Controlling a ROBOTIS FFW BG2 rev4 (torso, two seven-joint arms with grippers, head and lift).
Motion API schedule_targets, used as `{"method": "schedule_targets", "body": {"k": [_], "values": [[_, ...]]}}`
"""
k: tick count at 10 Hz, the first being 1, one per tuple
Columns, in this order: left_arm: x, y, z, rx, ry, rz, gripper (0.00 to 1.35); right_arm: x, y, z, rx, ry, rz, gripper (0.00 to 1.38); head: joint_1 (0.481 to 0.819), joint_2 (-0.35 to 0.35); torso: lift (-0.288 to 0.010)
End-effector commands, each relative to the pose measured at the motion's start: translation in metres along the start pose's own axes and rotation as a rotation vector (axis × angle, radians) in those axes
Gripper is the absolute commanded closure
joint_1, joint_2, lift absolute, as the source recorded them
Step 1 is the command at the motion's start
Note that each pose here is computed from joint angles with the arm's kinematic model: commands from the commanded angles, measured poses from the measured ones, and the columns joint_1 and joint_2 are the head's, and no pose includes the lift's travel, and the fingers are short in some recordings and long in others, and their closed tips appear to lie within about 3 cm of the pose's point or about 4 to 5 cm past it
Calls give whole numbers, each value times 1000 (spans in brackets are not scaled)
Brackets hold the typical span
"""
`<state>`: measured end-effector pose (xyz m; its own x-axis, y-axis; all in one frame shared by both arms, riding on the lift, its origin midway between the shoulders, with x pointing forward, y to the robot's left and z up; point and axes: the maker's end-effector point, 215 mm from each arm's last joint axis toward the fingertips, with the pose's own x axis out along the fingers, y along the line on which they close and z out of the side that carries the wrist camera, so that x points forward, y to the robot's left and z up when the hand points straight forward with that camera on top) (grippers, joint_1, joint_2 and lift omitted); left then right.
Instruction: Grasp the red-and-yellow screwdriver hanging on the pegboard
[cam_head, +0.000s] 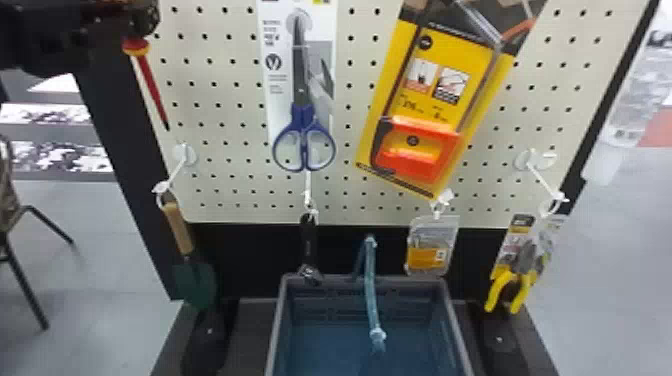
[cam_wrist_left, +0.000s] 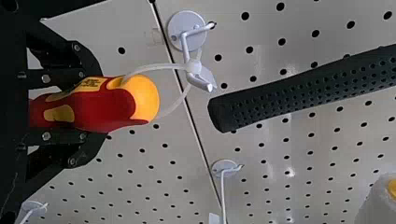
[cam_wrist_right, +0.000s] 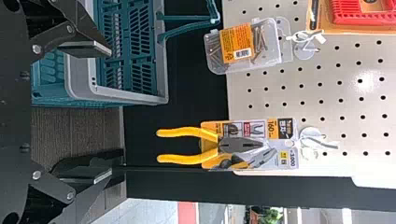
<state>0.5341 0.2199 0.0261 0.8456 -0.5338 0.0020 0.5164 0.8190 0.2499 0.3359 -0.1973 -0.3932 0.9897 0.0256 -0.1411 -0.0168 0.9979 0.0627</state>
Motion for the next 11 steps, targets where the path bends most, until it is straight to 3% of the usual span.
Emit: {"method": "schedule_targets", "body": {"k": [1, 11], "values": [[0, 0, 0, -1, 0, -2, 1156, 1, 0, 1, 0, -2, 0, 374, 549, 0, -100], [-2, 0, -7, -14, 6, -2, 1156, 0, 0, -1, 0, 4, 1, 374, 549, 0, -100]]}}
